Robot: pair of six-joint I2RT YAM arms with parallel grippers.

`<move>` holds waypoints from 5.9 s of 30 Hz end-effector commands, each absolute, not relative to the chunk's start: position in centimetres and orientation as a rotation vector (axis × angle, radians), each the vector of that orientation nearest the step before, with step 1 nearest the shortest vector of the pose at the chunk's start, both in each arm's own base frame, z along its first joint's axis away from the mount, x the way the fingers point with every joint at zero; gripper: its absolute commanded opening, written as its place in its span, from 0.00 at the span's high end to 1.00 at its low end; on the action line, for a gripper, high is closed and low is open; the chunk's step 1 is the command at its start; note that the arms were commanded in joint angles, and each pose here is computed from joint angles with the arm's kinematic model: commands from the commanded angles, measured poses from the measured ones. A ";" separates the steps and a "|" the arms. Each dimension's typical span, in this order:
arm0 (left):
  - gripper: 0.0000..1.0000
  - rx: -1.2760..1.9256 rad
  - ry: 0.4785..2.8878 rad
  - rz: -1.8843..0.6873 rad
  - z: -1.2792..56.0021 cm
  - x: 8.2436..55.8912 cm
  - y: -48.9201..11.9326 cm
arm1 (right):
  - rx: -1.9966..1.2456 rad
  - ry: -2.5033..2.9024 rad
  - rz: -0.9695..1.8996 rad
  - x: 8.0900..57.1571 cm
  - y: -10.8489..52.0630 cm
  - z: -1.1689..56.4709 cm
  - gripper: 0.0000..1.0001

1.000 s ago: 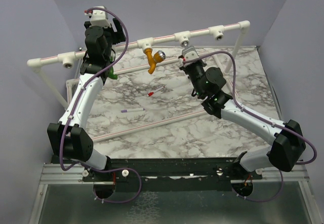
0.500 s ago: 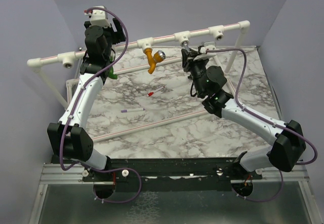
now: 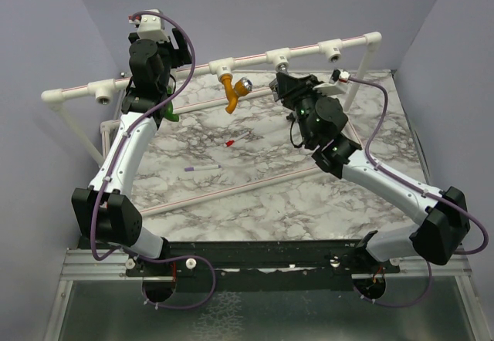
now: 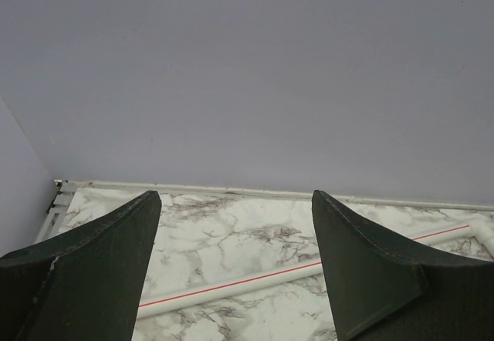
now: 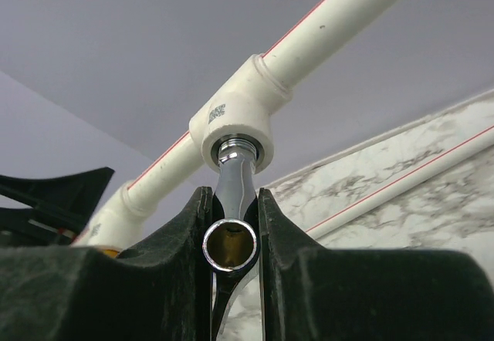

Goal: Install the water faucets

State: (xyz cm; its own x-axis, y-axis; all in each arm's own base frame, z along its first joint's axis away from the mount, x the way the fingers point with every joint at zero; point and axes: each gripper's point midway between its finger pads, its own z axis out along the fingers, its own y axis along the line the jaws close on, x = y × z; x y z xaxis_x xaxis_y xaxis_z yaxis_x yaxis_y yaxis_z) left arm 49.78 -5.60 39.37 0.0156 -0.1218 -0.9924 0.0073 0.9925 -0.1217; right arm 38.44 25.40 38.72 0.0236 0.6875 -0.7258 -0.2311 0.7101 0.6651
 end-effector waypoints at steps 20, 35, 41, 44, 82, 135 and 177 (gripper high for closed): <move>0.20 -0.055 1.993 -0.029 24.5 48.9 -5.1 | 1.074 1.302 1.427 37.0 26.7 39.3 0.99; 0.20 -0.056 1.998 -0.027 24.3 49.0 -5.0 | 1.033 1.281 1.425 36.4 26.1 40.6 0.82; 0.20 -0.057 1.995 -0.023 24.4 48.9 -5.0 | 1.024 1.301 1.401 36.3 26.0 40.1 0.52; 0.20 -0.058 1.996 -0.021 24.4 48.9 -4.9 | 1.017 1.315 1.379 36.1 25.8 39.9 0.43; 0.20 -0.058 2.011 -0.016 23.7 49.1 -4.9 | -0.601 1.191 0.062 30.3 19.6 46.0 0.24; 0.20 -0.056 2.019 -0.011 23.3 49.2 -4.8 | -1.295 0.883 -0.891 38.5 25.8 40.5 0.37; 0.20 -0.061 2.020 -0.022 23.4 49.2 -4.8 | -0.636 1.236 -0.248 38.9 26.5 38.6 1.00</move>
State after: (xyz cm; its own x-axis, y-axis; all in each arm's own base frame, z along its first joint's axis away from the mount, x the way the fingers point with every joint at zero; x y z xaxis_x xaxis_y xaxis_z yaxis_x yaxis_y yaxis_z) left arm 50.31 -5.36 38.95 0.0067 -0.1234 -0.9923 0.0028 0.9924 -0.1233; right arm 39.14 26.18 39.32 0.3615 -0.7147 -0.5988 -0.1070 0.6062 -0.7881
